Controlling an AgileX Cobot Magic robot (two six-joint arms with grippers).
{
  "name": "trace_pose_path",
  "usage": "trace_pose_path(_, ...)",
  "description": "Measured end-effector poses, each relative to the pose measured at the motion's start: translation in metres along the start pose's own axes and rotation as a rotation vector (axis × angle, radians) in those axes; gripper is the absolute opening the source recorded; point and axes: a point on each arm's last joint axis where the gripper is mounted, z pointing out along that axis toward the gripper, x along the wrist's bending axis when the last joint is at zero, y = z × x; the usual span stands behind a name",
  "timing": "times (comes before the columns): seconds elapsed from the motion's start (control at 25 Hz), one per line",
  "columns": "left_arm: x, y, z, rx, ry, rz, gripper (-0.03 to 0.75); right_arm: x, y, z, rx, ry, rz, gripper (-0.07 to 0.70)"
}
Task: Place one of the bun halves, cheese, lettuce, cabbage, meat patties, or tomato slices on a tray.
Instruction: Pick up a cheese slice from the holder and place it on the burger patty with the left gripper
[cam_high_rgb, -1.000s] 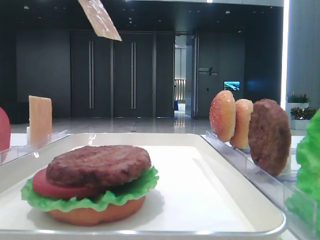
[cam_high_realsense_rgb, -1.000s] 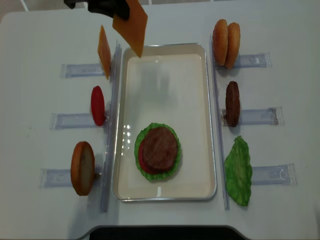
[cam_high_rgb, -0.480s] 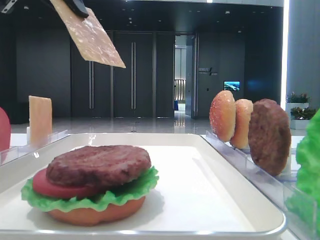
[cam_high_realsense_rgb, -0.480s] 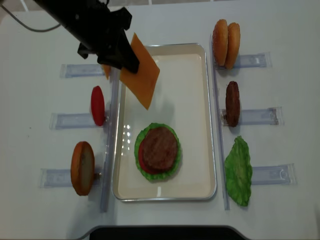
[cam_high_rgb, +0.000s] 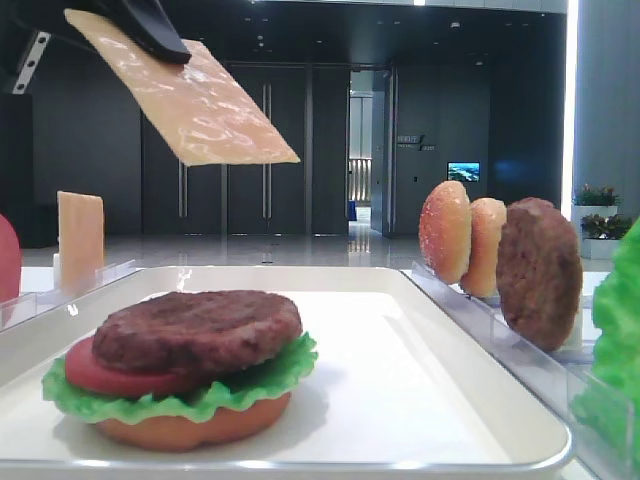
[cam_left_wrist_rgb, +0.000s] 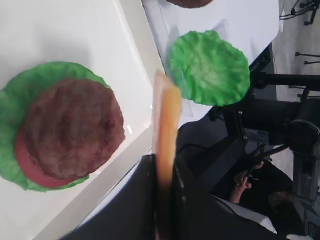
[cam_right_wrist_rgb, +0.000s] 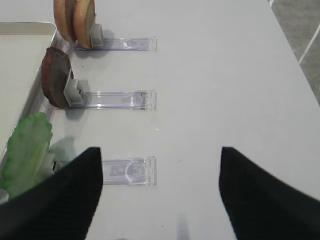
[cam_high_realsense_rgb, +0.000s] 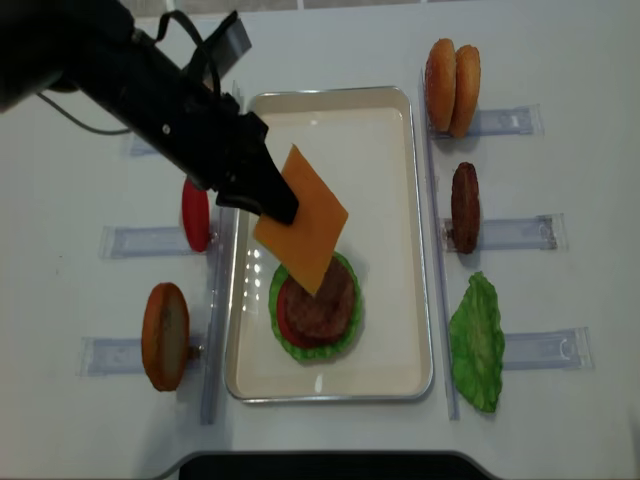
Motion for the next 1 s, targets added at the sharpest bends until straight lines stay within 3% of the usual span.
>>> trace_pose_path(0.36, 0.013, -0.025, 0.024, 0.015, -0.109, 0.126, 0.035, 0.0, 0.0, 0.0, 0.0, 0.0, 0.0, 0.472)
trace_pose_path(0.68, 0.025, -0.028, 0.039, 0.027, -0.148, 0.131, 0.035, 0.0, 0.0, 0.0, 0.0, 0.0, 0.0, 0.472)
trace_pose_path(1.0, 0.038, -0.026, 0.052, 0.06, -0.155, 0.096, 0.034, 0.0, 0.0, 0.0, 0.0, 0.0, 0.0, 0.472)
